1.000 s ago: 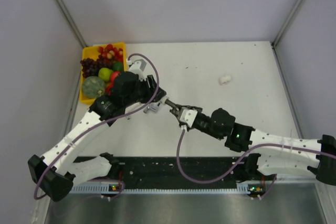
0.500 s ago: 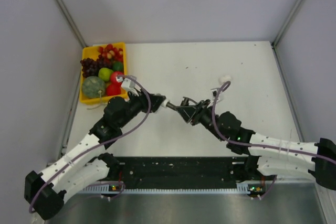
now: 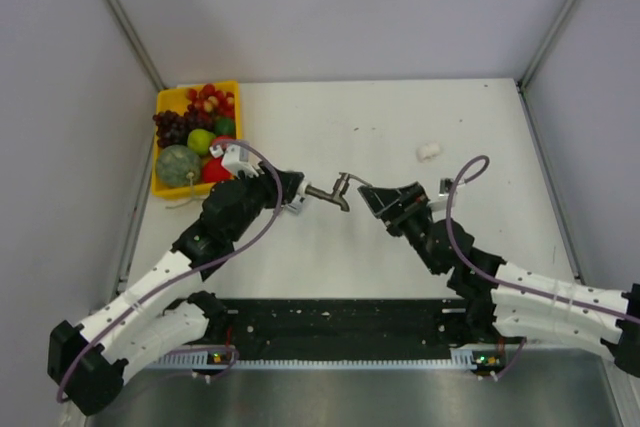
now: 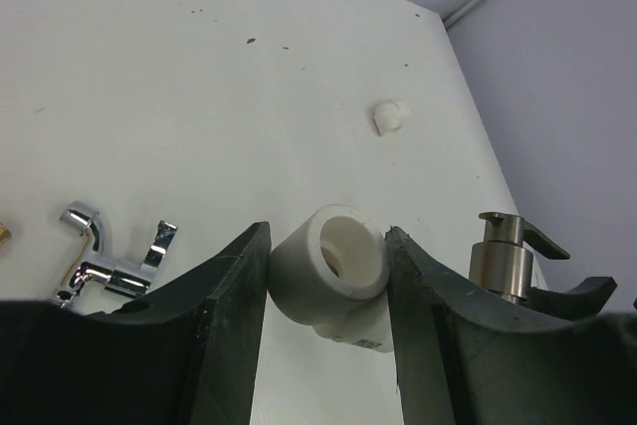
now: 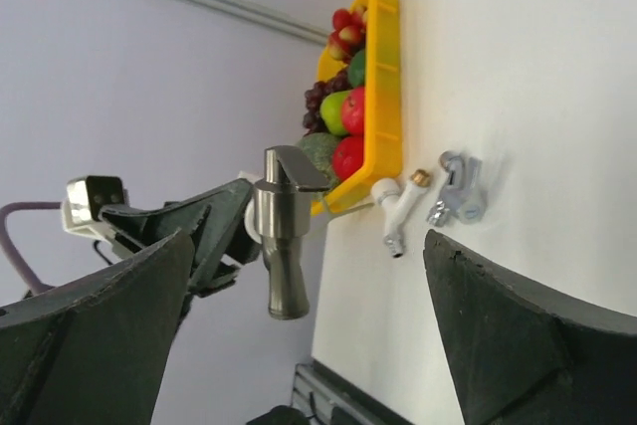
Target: Install the water faucets
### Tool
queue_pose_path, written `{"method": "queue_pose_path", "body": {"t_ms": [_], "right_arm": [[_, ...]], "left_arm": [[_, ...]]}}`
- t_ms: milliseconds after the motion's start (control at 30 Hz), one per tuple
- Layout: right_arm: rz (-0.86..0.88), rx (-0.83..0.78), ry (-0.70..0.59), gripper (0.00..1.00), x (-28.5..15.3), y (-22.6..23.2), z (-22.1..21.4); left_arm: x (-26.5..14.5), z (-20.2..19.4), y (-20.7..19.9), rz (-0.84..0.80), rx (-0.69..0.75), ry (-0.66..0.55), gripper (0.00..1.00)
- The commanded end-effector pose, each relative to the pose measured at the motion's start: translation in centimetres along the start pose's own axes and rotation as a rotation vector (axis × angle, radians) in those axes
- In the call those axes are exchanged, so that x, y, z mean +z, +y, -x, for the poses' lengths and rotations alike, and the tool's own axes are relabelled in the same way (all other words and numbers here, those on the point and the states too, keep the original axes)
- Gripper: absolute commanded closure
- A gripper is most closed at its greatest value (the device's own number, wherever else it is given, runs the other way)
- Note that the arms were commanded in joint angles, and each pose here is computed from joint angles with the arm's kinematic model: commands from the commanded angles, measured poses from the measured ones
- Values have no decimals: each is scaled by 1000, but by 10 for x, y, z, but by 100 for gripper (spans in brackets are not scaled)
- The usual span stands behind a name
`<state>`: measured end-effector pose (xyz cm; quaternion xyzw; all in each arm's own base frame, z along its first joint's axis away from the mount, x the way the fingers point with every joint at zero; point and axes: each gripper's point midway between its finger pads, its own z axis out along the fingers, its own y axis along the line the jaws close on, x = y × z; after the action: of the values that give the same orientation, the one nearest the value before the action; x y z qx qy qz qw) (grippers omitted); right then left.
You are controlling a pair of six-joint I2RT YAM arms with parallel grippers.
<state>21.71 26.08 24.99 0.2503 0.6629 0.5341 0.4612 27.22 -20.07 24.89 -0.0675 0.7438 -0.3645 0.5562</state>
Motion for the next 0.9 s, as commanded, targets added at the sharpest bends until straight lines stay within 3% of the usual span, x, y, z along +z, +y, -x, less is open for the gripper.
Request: {"method": "queue_pose_path", "body": {"t_ms": [0,133,300,600,867], "right_arm": [[-48,-199,-73,1,-13,-19,24],[-40,-548,-123,1,-22,-4,52],[30,-862,-172,2,-18,34,72],[137,-1293,38,8,12,52,33],[378,-1669,109,6,-14,67,30]], "left_arm": [[2,35,-18,4,-43,-75,100],[2,35,-22,-4,-12,-52,100],[-2,36,-32,-47,-11,-35,100],[-8,35,-45,-63,-3,42,100],[-12,32,-43,-3,41,137,100]]}}
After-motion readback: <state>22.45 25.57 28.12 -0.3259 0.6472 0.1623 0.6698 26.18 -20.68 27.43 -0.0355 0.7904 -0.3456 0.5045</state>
